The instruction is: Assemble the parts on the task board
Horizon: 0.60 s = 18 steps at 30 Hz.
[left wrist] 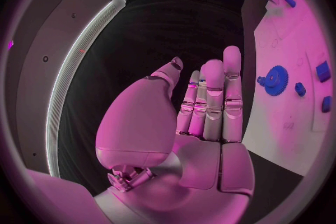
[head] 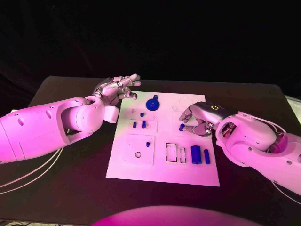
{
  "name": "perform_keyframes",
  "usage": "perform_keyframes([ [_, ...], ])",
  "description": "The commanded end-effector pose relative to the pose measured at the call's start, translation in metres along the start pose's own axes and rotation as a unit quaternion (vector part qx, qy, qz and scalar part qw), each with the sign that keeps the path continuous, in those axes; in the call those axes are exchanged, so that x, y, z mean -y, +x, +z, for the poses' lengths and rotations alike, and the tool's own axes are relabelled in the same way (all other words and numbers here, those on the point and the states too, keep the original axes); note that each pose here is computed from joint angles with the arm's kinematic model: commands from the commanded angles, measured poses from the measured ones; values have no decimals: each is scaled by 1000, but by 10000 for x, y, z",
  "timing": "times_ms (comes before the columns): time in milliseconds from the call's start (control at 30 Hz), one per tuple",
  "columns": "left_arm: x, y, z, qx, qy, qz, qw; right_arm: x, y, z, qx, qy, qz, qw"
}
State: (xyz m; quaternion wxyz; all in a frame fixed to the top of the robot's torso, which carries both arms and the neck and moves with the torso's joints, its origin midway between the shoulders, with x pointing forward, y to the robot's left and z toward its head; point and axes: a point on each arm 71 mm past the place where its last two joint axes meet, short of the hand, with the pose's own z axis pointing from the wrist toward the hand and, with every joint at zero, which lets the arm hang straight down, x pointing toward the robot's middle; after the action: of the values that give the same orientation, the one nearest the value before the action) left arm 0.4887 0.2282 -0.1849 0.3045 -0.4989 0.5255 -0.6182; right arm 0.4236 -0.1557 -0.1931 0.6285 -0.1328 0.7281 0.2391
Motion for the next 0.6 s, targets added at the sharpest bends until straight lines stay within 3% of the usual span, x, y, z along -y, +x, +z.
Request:
perform_keyframes([
  [33,-4,29,2,-12,1,-3,1000,-31,18,4,-6,-15,0,1000],
  [600,-2,26,-5,-13,1,-3,1000,-58,140,50,-27,-12,-8,1000],
])
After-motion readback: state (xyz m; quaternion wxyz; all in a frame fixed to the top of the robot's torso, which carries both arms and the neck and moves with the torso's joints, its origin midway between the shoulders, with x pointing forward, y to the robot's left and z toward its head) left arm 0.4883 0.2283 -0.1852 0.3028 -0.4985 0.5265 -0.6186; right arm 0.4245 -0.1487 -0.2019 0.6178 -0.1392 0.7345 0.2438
